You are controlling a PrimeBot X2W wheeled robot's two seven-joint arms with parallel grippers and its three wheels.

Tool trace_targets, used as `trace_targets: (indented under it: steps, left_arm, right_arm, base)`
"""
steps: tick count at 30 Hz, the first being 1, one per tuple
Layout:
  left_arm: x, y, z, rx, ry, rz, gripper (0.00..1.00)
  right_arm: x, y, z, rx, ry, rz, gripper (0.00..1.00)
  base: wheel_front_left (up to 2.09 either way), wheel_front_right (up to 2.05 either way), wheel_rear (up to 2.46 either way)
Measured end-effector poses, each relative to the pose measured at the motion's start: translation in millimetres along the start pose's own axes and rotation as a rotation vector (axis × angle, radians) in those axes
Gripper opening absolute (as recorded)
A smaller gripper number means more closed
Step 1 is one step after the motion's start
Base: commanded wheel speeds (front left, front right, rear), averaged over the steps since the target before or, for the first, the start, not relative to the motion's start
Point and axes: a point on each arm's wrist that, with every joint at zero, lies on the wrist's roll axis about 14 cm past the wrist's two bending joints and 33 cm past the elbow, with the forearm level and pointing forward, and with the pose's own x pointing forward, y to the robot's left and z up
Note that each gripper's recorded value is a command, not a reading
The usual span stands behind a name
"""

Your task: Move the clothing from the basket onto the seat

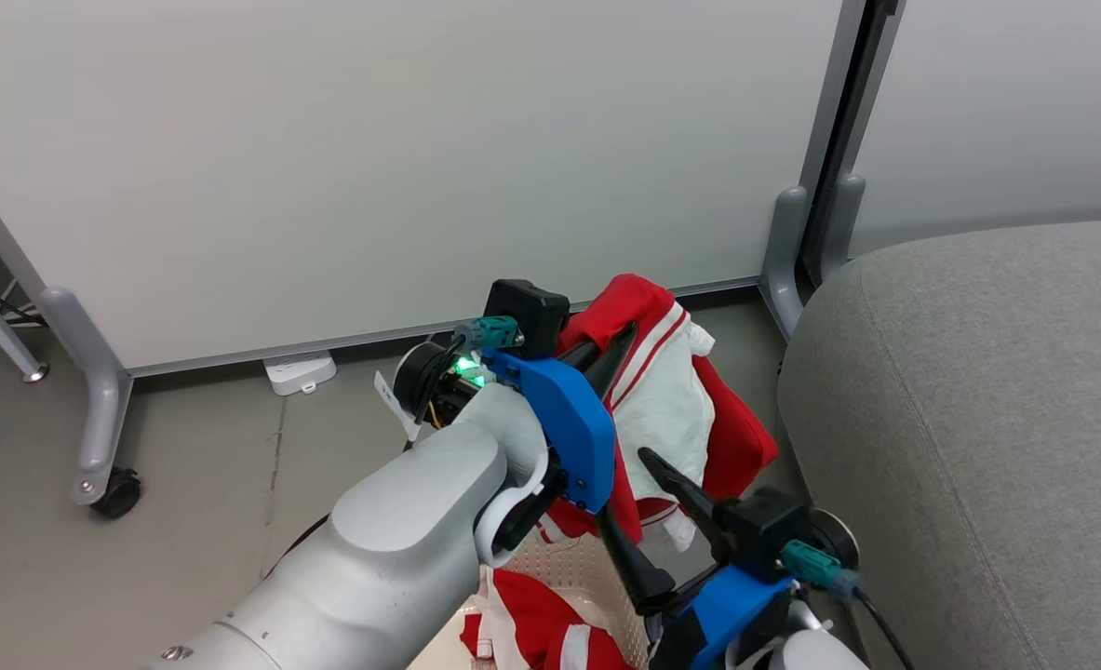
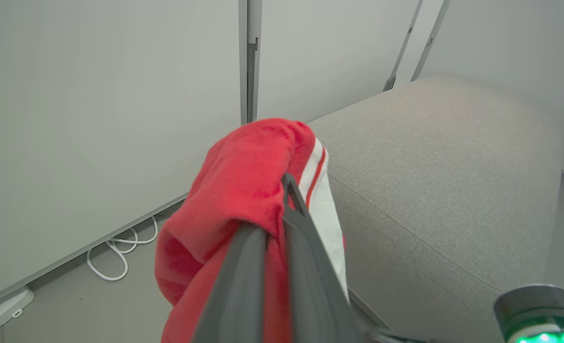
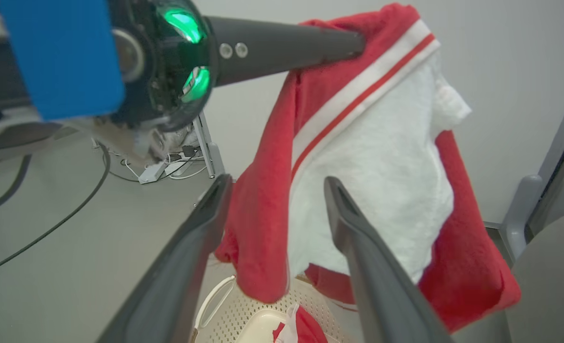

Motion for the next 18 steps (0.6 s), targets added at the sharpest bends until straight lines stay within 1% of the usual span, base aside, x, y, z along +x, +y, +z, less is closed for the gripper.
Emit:
trace_targets:
  steps: [4,13,14,15,17,18]
  left_arm:
    - [-0.9,-2.2,1.5,0.004,-0.003,-0.005,0.0]
    - [-5.0,-5.6,0.5,-0.001,-0.004,-0.008,0.0]
    - [-5.5,-5.9,0.3,-0.003,-0.004,-0.009,0.0]
    - [-6.0,-6.1,-0.4,-0.002,-0.002,-0.009,0.0]
    - [-6.9,-6.4,-1.3,-0.004,-0.001,-0.009,0.0]
    - [-7.3,-6.4,-1.8,-0.006,0.0,-0.009,0.0]
  right_arm:
    - [10.1,3.4,-10.0,-0.032,0.051,0.031,1.0]
    - [28.9,-10.3,-16.9,-0.097,0.113,0.032,1.0]
    - [29.8,-12.9,-18.1,-0.097,0.121,0.026,0.82]
    - [30.3,-15.0,-19.3,-0.096,0.127,0.021,0.35]
    - [31.4,-17.8,-20.5,-0.097,0.132,0.016,0.0]
    - [32.3,-18.9,-19.9,-0.098,0.131,0.014,0.0]
  base:
    - [0.0,0.0,0.0]
    - [0.0,0.0,0.0]
    - [0.0,0.0,0.0]
    - [0.0,0.0,0.0]
    - [0.0,0.0,0.0]
    - [0.0,0.0,0.0]
